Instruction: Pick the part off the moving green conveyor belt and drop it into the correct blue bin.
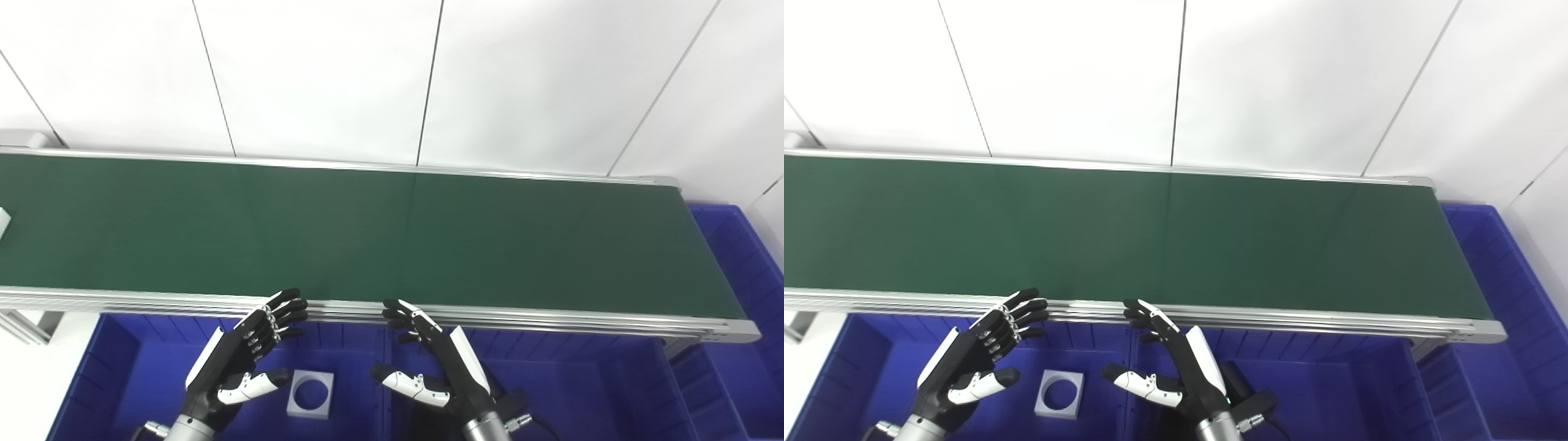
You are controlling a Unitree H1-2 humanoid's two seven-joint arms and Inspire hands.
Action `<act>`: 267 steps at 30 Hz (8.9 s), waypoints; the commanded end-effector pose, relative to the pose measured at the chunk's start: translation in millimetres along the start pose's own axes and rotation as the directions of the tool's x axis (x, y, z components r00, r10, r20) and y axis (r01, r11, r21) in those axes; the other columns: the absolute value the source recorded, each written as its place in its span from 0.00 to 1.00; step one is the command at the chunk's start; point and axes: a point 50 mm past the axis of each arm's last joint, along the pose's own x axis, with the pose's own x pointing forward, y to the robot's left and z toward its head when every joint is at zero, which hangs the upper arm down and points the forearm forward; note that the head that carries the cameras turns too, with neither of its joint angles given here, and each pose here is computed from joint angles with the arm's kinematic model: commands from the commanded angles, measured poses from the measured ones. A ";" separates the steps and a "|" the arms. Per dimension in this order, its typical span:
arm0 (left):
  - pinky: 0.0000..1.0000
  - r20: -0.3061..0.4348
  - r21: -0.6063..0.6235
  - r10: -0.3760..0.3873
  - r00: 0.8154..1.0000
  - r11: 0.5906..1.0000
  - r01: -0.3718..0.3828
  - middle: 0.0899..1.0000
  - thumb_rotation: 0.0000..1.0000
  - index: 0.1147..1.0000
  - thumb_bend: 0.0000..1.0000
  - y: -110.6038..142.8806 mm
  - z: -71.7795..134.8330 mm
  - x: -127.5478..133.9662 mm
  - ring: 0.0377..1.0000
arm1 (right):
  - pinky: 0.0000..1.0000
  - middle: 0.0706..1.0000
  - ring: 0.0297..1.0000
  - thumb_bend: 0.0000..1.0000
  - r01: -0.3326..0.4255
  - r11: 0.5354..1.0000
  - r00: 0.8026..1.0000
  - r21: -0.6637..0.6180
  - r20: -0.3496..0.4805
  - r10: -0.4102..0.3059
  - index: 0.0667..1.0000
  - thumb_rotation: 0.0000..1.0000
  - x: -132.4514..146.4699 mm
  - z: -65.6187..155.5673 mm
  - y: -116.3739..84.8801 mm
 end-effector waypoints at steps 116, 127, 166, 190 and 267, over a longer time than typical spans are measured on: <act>0.78 0.056 0.021 -0.043 0.998 0.999 0.041 0.77 0.33 0.79 0.96 -58.2 -10.8 21.6 0.77 | 0.64 0.75 0.71 0.55 0.103 0.994 0.993 -0.031 0.058 -0.101 0.78 0.27 -44.1 -24.5 -54.2; 0.71 0.098 0.246 -0.038 0.994 0.969 0.013 0.75 0.30 0.74 0.95 -38.5 31.2 24.9 0.73 | 0.64 0.76 0.72 0.55 0.093 0.995 0.995 -0.021 0.049 -0.092 0.79 0.28 -41.5 -26.3 -54.7; 0.78 0.101 0.636 -0.045 0.994 0.771 -0.030 0.80 0.19 0.74 0.83 38.5 148.7 95.3 0.82 | 0.66 0.75 0.72 0.53 0.088 0.996 0.996 -0.008 0.034 -0.088 0.79 0.27 -27.8 -34.8 -57.4; 0.84 -0.092 0.882 0.083 0.992 0.469 0.042 0.82 0.00 0.75 0.87 98.3 168.0 138.4 0.85 | 0.65 0.75 0.71 0.53 0.087 0.996 0.995 -0.006 0.040 -0.086 0.78 0.30 -22.5 -36.8 -55.7; 0.76 -0.460 0.887 0.211 0.862 0.145 0.438 0.73 0.14 0.69 0.97 119.9 74.9 200.8 0.76 | 0.62 0.74 0.69 0.64 0.090 0.996 0.993 0.000 0.075 -0.090 0.80 0.47 -33.7 -27.4 -46.5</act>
